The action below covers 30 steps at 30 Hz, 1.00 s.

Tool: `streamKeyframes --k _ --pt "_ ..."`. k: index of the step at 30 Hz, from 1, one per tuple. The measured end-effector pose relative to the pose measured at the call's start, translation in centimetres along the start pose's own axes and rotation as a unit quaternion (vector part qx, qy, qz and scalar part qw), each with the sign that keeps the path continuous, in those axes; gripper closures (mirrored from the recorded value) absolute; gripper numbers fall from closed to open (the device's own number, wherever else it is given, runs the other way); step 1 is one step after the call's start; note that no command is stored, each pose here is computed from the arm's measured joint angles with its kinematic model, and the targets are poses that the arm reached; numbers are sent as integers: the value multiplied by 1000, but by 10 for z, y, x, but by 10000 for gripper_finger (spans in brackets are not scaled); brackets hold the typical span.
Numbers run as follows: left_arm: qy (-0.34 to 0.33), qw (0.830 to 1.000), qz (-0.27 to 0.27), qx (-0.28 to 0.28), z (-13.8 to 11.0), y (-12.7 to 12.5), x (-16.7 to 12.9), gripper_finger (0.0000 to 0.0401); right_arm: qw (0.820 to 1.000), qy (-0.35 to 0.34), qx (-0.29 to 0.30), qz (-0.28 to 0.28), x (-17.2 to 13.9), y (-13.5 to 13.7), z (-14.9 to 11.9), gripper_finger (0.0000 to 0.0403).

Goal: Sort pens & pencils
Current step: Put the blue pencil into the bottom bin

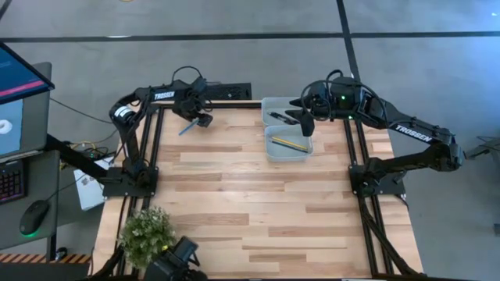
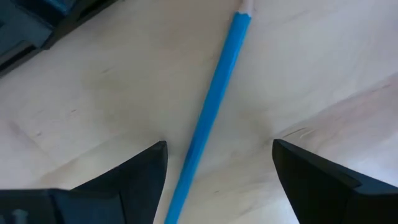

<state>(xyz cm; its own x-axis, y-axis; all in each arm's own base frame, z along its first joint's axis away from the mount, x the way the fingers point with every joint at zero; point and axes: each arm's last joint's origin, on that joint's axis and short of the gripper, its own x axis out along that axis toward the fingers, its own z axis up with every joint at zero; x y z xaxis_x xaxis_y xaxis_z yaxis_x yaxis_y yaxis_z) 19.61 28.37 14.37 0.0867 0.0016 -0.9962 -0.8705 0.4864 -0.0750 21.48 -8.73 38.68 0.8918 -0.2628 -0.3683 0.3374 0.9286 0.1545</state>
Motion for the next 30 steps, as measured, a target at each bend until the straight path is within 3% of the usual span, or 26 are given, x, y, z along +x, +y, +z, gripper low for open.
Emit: streamKeyframes --k 8,20,30 --pt "-4 1000 -2 -10 1 5 0 122 1000 0 0 0 0 0 0 178" --pt "-7 997 54 46 -1 -13 2 122 1000 0 0 0 0 0 0 178" --pt "-12 997 76 29 -2 -22 2 122 1000 0 0 0 0 0 0 178"
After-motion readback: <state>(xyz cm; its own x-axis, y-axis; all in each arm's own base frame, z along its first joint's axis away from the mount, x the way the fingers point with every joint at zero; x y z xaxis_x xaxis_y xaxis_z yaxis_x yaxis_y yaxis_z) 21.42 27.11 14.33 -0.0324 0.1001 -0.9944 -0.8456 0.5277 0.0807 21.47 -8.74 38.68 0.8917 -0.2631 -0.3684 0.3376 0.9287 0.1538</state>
